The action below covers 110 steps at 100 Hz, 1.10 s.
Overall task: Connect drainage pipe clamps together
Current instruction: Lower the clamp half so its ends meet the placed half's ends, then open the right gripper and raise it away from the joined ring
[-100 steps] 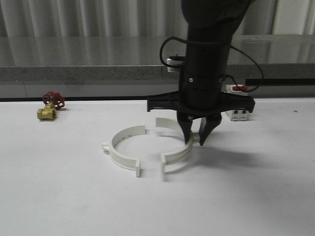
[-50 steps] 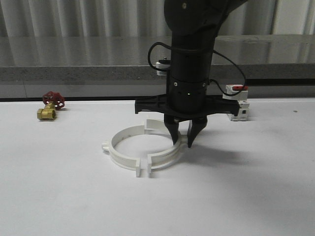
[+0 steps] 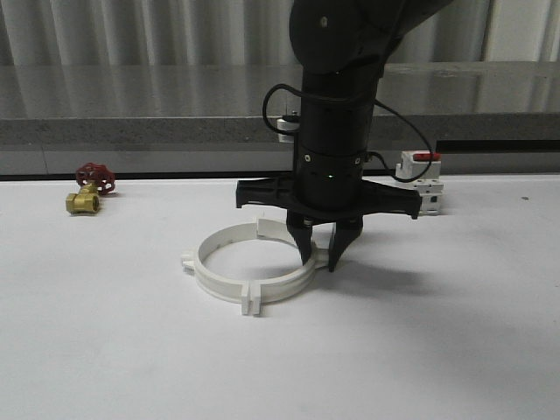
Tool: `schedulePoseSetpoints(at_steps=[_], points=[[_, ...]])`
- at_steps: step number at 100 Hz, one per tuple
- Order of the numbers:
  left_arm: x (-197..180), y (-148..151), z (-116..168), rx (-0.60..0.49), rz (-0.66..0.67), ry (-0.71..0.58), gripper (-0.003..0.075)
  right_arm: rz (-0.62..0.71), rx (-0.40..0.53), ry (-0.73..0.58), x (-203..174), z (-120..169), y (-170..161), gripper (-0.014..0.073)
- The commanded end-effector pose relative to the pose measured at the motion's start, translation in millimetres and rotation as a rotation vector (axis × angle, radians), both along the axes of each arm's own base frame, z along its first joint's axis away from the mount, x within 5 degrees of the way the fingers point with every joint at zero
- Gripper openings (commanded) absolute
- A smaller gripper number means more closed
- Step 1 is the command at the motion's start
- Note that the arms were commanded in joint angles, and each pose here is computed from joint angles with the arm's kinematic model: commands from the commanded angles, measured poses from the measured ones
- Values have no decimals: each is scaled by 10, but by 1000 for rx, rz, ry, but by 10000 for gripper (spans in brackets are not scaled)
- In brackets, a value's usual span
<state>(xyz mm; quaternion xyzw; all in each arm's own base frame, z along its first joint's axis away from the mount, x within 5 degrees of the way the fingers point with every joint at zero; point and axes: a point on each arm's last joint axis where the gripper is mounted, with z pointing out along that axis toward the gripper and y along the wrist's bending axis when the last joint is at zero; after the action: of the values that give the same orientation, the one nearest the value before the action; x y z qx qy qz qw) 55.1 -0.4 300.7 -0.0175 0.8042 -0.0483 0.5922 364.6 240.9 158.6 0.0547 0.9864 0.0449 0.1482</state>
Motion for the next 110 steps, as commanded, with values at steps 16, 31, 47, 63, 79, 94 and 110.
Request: schedulePoseSetpoints(at_steps=[16, 31, 47, 63, 79, 94, 110], points=[[14, -10, 139, -10, -9, -89, -21, 1, 65, -75, 32, 282, 41, 59], [14, -10, 139, -10, -9, -89, -21, 0, 65, -73, 30, 281, 41, 61], [14, -10, 139, -10, -9, -89, -21, -4, 72, -69, 28, 281, 45, 145], [14, -10, 139, -10, -9, -89, -21, -4, 71, -67, 26, 280, 44, 338], [14, -10, 139, -10, -9, -89, -21, -4, 69, -66, 25, 280, 43, 503], [14, -10, 139, -10, -9, -89, -21, -4, 69, -66, 25, 280, 43, 510], [14, -10, 139, -10, -9, -89, -21, 22, 62, -77, 46, 350, 54, 510]])
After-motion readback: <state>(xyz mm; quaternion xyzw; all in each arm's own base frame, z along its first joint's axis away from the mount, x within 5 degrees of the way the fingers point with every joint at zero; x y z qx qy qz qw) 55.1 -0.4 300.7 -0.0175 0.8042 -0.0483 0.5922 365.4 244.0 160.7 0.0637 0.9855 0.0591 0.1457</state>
